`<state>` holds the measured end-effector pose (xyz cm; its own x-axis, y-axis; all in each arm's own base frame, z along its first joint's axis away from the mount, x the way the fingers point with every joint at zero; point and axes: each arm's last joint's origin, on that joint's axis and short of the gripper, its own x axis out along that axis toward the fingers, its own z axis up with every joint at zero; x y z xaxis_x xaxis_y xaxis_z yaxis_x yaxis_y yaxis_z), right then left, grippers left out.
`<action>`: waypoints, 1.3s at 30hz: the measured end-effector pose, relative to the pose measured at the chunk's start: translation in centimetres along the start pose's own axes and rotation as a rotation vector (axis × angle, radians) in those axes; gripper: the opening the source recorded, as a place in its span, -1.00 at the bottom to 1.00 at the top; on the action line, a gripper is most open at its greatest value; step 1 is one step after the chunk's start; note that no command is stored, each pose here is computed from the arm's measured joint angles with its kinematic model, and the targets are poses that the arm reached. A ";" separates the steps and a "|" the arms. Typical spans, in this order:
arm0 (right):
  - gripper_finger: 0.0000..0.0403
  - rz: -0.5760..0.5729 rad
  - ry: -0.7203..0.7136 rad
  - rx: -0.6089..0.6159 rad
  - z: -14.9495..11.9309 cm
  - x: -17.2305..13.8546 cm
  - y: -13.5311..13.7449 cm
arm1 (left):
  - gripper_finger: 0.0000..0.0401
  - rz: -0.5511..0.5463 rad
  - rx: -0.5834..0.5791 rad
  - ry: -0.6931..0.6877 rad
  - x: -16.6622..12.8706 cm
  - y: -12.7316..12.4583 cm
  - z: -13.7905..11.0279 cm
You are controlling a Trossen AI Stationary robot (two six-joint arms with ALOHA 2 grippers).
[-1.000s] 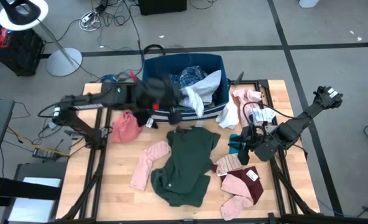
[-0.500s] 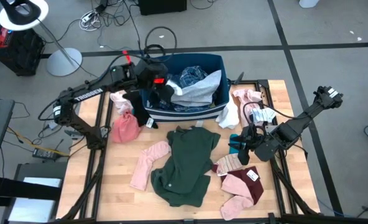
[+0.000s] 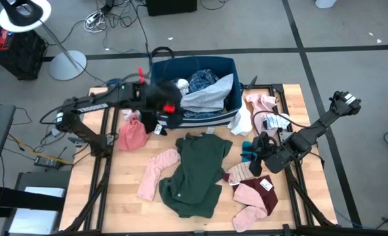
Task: Sort clothes
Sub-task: Put the light brown sock into the blue laundry bin
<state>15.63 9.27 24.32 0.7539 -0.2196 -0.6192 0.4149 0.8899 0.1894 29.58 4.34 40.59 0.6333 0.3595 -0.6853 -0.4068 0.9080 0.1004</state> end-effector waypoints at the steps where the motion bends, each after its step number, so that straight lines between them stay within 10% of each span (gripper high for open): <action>1: -0.34 0.003 0.013 -0.007 -0.1 0.0 0.0 | -0.37 -0.006 0.023 -0.008 -0.3 -1.0 -0.1; 15: -0.34 -0.128 0.353 0.112 -3.0 2.2 0.1 | -0.48 -0.166 0.172 -0.085 -0.1 -12.6 -7.2; 26: -0.34 -0.289 0.451 0.214 -4.3 3.6 -0.2 | -0.53 -0.281 0.040 -0.102 2.8 -12.6 -14.5; 39: -0.36 -0.326 0.604 0.199 -6.8 6.1 1.3 | -0.53 -0.296 -0.005 -0.132 3.7 -12.1 -16.5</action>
<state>17.33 11.84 15.58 0.1849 -0.1512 -0.9711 0.6995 0.7143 0.0220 25.93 -8.84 24.91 0.8043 0.1050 -0.5849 -0.1953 0.9763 -0.0933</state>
